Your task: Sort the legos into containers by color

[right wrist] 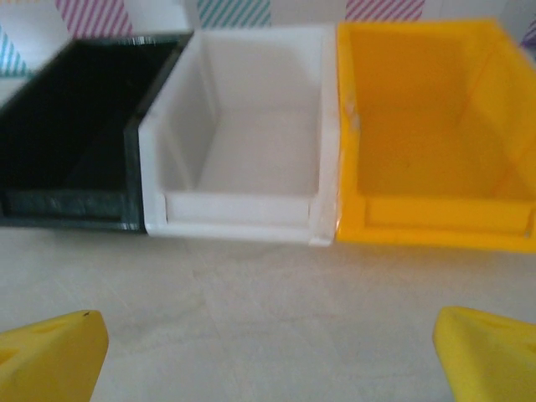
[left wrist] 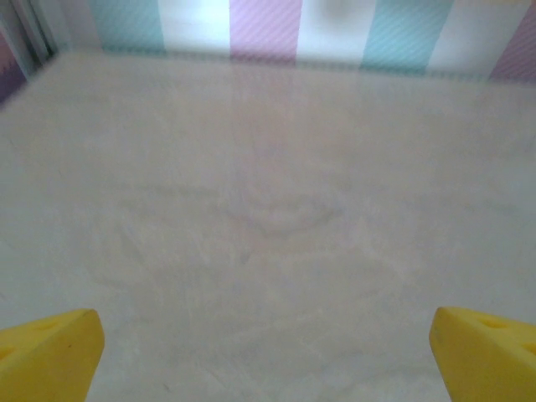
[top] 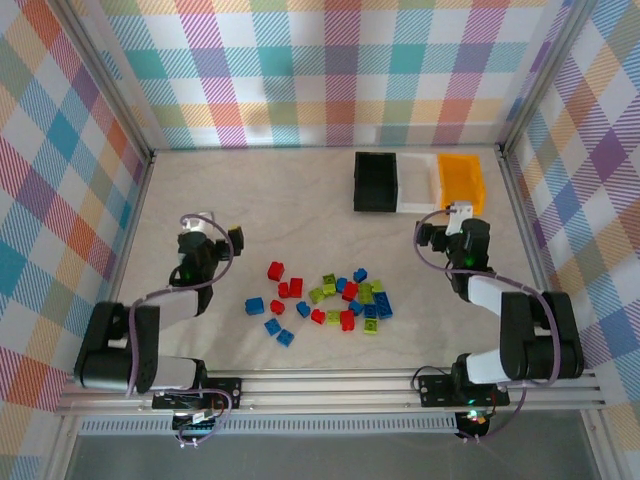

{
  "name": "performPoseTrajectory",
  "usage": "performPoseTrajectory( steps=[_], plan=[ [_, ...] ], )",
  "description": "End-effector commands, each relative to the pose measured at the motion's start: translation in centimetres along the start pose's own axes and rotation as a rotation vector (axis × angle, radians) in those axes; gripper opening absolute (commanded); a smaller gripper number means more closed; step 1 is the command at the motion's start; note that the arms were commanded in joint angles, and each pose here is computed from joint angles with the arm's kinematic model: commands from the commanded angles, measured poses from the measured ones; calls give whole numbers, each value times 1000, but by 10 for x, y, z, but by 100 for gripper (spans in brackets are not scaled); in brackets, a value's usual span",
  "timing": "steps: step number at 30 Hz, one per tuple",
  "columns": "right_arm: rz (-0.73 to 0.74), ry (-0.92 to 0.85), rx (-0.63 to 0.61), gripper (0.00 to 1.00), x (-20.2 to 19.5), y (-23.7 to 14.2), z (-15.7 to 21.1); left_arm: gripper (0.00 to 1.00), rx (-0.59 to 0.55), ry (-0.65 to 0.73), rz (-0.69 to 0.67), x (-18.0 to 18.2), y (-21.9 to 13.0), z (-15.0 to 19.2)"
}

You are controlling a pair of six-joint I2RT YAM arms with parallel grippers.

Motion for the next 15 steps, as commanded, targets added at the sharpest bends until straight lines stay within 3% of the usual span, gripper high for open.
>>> performPoseTrajectory(
  steps=[1, 5, 7, 10, 13, 15],
  plan=[
    [116, 69, 59, 100, -12, -5, 3, 100, -57, -110, -110, 24, -18, -16],
    [297, 134, 119, 100, -30, -4, -10, 100, -117, -327, -251, 51, -34, -31],
    [432, 151, 120, 100, -40, -3, -22, 100, -150, -502, -370, 72, -45, -30],
    [418, 244, 142, 100, -31, 4, -32, 100, -175, -777, -469, 92, -61, -15],
    [338, 465, 113, 100, -19, 1, -34, 100, -224, -860, -371, 90, -62, -22],
    [334, 632, 115, 100, -27, -9, -24, 100, -180, -874, -285, 85, -55, -29]
  ],
)
Point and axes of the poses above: each hand's point on the last joint's axis, 136 mm out from that joint toward the fingers, its own y axis out along the fingers, its own x axis along the line the jaws close on, z = x × y, the point moved 1 cm from there along -y, back along the fingers, and after that the axes turned 11 degrees about y, right-handed, at the moved point
